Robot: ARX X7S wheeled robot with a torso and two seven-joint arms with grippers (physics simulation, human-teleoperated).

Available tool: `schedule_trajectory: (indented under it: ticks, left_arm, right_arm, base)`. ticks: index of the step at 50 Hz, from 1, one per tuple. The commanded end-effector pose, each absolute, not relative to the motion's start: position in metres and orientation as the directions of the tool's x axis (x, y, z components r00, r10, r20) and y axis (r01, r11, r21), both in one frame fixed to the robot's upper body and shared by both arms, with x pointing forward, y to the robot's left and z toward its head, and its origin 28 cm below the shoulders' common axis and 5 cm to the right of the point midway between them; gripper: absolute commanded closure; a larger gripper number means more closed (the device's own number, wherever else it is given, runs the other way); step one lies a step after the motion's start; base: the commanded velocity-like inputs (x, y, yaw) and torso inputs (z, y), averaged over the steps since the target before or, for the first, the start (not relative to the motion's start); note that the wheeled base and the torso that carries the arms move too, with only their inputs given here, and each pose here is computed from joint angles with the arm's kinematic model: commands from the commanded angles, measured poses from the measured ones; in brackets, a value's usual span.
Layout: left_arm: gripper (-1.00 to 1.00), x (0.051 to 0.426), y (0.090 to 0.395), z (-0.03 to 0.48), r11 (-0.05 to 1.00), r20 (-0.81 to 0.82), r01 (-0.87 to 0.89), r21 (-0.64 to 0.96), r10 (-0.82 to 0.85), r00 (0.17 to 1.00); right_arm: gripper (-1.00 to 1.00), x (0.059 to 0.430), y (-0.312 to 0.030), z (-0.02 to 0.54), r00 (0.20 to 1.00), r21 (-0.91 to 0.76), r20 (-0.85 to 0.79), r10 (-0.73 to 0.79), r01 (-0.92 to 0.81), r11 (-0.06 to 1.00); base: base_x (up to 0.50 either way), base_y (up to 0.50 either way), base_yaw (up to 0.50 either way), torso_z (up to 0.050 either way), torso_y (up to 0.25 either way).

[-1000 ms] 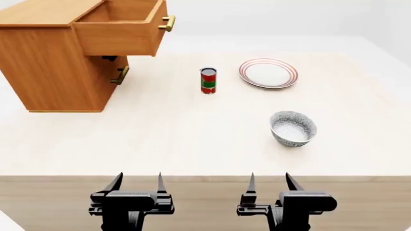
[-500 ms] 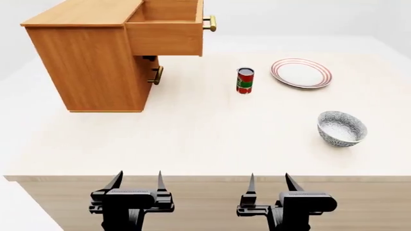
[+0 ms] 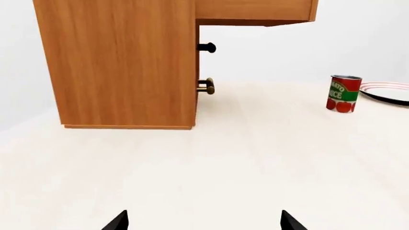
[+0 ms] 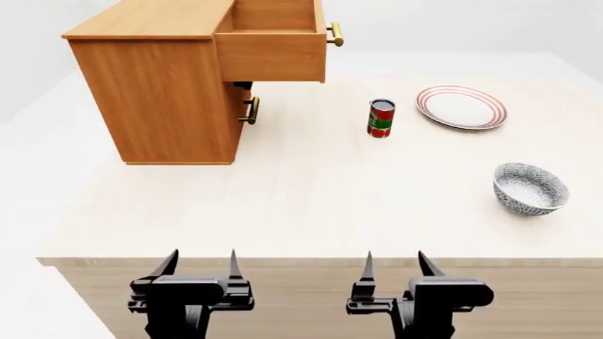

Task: Put the bowl in the top drawer of the cabinet.

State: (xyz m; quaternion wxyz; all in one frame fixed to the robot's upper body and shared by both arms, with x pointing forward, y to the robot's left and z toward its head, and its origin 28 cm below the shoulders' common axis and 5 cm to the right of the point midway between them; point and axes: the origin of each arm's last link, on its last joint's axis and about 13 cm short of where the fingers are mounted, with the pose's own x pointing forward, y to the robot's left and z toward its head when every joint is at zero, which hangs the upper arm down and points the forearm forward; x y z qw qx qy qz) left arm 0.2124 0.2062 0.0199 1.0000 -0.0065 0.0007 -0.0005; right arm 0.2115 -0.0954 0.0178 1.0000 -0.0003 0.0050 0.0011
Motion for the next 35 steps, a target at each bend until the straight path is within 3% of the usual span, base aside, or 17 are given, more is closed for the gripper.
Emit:
schedule_trajectory:
  ticks: [1, 20, 23, 35]
  left_arm:
    - [-1.00, 0.210, 0.206, 0.042, 0.999, 0.007, 0.023, -0.049, -0.022, 1.000]
    - [-1.00, 0.198, 0.231, 0.158, 0.981, 0.144, 0.167, -0.102, -0.152, 0.978]
    - [-1.00, 0.204, 0.239, 0.174, 0.978, 0.151, 0.177, -0.112, -0.159, 0.976]
    - [-1.00, 0.220, 0.255, 0.245, 0.945, 0.233, 0.316, -0.083, -0.289, 0.928]
  right_arm:
    - [-1.00, 0.208, -0.094, 0.034, 1.000, -0.005, -0.011, 0.011, -0.011, 1.000]
    - [-1.00, 0.158, -0.110, 0.160, 0.998, -0.018, 0.062, 0.029, -0.028, 0.999]
    - [-1.00, 0.157, -0.118, 0.181, 0.995, -0.017, 0.097, -0.009, 0.011, 1.000]
    - [-1.00, 0.155, -0.131, 0.267, 0.990, -0.085, 0.116, 0.076, -0.066, 0.994]
  base:
    - [0.00, 0.00, 0.00, 0.000, 0.000]
    - [0.00, 0.00, 0.00, 0.000, 0.000]
    - [0.00, 0.00, 0.00, 0.000, 0.000]
    - [0.00, 0.00, 0.00, 0.000, 0.000]
